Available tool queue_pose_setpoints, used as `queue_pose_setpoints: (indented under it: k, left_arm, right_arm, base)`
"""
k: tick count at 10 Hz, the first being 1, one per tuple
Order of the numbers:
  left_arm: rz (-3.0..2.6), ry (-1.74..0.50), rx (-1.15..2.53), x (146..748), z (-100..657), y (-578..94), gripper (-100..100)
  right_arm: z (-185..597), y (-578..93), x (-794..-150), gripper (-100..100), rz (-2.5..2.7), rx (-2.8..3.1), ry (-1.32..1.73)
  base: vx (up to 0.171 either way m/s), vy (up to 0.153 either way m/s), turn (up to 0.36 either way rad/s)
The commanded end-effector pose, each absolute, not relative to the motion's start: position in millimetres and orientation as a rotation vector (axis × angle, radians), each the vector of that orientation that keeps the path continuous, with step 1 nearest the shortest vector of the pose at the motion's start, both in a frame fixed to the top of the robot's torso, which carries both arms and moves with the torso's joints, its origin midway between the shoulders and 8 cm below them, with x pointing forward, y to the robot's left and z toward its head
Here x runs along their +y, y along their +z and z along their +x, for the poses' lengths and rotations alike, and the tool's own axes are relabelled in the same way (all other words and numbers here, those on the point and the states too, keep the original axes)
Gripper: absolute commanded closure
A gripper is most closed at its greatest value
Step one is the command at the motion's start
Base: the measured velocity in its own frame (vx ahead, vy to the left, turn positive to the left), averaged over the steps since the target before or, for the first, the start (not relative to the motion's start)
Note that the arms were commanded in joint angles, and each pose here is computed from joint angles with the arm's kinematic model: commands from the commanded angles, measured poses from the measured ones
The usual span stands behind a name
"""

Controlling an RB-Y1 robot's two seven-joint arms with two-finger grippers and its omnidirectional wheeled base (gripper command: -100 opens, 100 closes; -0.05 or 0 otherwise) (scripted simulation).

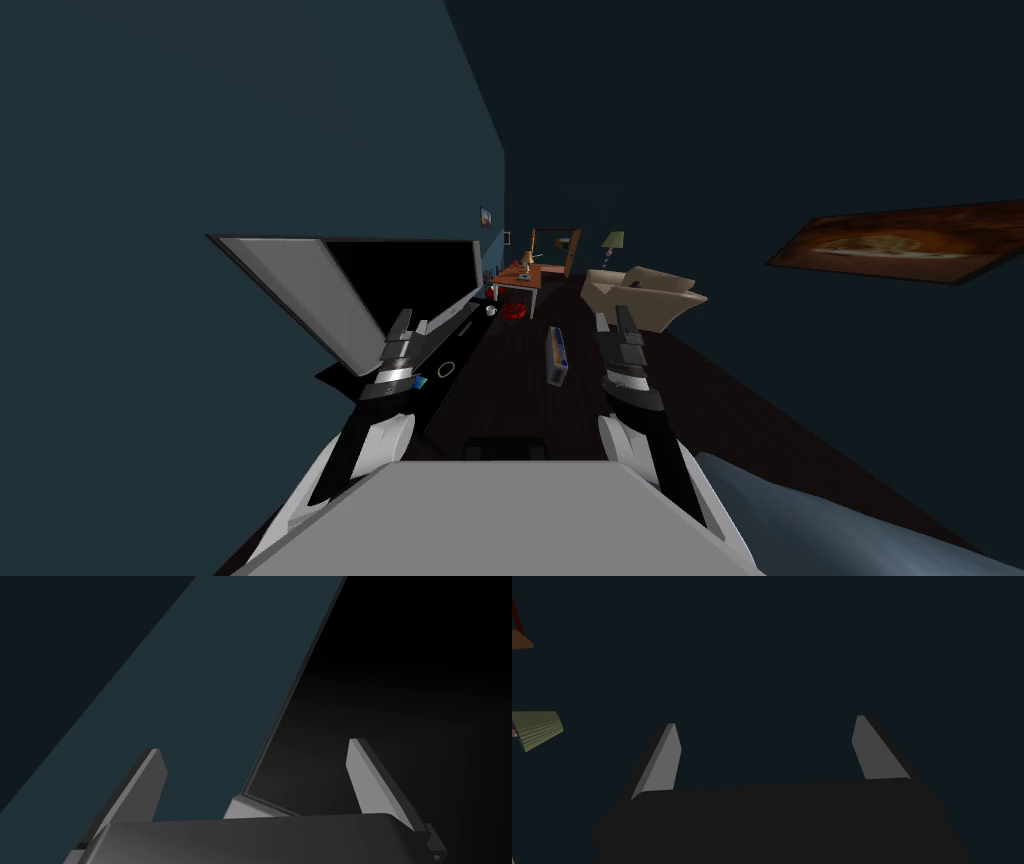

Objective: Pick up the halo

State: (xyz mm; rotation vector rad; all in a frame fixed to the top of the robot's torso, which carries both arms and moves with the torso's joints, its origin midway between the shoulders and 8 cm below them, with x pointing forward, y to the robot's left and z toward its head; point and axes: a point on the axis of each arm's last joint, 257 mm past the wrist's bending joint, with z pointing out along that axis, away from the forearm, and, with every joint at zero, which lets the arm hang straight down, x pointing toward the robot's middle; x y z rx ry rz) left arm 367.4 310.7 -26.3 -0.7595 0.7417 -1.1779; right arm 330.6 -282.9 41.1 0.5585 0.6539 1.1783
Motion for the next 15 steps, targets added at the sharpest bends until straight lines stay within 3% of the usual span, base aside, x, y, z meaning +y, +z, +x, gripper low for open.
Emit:
queue_pose_setpoints:
  k: [1,15]
  left_arm:
    - [-0.762,-1.177,0.788,311.3,369.6,-40.8,-100]
    - [-1.029,-1.064,1.277,356.2,328.4,-271.5,-100]
  right_arm:
    - [330.6,41.1,-282.9,0,0.559,0.654,1.178]
    - [330.6,41.1,-283.0,0,0.559,0.654,1.178]
  base:
    - [0.010,-0.013,-0.020]
    - [0.061,-0.022,-0.046]
